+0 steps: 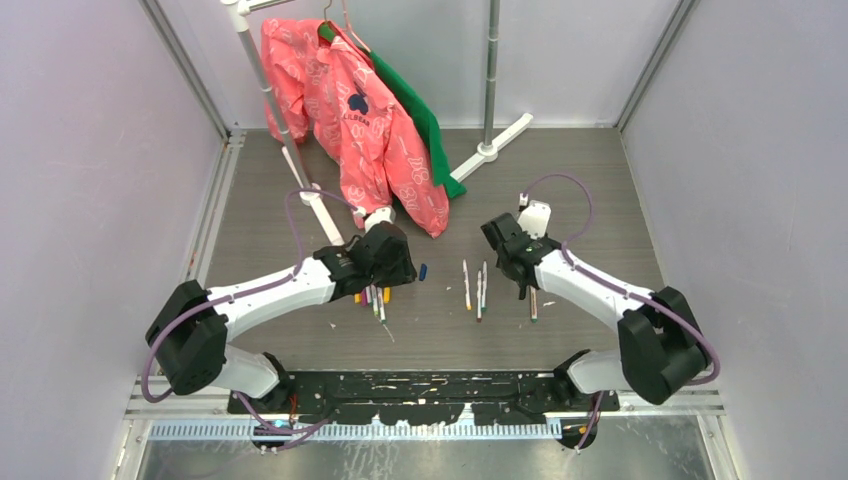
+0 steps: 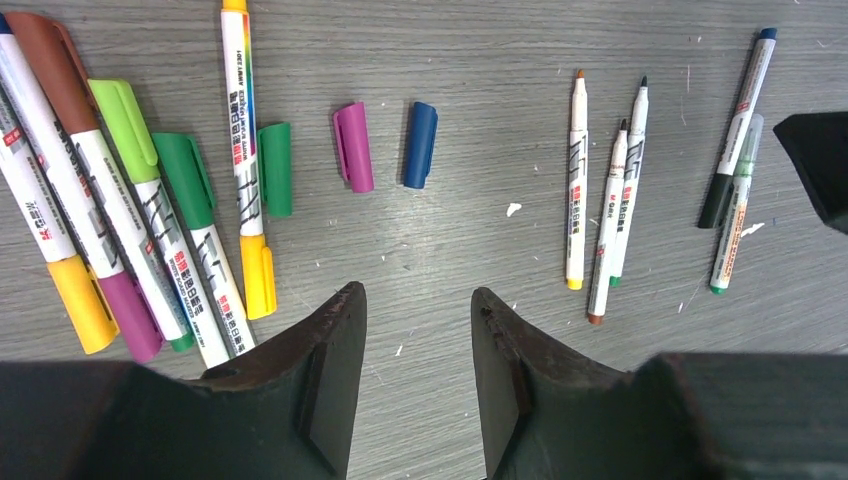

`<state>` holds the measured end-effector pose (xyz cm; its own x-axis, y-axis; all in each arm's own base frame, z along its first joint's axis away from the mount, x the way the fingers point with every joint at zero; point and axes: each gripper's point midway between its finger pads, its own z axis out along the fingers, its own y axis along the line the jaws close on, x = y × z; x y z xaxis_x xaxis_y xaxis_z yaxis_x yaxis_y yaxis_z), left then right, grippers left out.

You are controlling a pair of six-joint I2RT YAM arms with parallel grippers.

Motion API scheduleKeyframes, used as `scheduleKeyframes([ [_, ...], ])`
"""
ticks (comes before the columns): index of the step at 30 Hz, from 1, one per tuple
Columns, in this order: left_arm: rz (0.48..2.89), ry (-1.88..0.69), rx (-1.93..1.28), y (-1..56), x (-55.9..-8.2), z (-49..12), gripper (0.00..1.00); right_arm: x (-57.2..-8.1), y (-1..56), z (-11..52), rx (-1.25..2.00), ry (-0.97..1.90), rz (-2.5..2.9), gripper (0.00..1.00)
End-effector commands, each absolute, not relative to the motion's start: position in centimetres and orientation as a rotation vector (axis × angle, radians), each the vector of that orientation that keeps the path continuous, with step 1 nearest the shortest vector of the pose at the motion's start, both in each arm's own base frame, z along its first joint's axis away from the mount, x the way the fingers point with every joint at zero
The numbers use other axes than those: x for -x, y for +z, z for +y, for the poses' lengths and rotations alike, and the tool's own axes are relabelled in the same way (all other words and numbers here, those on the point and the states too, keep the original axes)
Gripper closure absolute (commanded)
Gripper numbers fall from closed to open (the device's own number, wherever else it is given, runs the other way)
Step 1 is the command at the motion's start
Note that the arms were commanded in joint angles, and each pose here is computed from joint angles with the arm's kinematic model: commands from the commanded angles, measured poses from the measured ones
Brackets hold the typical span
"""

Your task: Open the pen caps

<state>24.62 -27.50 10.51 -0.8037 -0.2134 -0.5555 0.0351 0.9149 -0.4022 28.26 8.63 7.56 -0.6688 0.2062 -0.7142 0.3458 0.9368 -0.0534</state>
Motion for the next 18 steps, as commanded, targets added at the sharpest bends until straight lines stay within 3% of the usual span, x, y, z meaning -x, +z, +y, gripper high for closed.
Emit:
scheduleKeyframes([
  [1, 2.390, -0.595, 0.095, 13.3, -25.2, -28.6, 0.56, -31.1, 8.8, 8.7, -0.406, -0.195, 2.309, 0.53],
  [18, 2.370, -0.617, 0.093, 14.3, -24.7, -28.1, 0.56, -34.0, 4.4, 5.7, -0.514, -0.193, 2.439, 0.53],
])
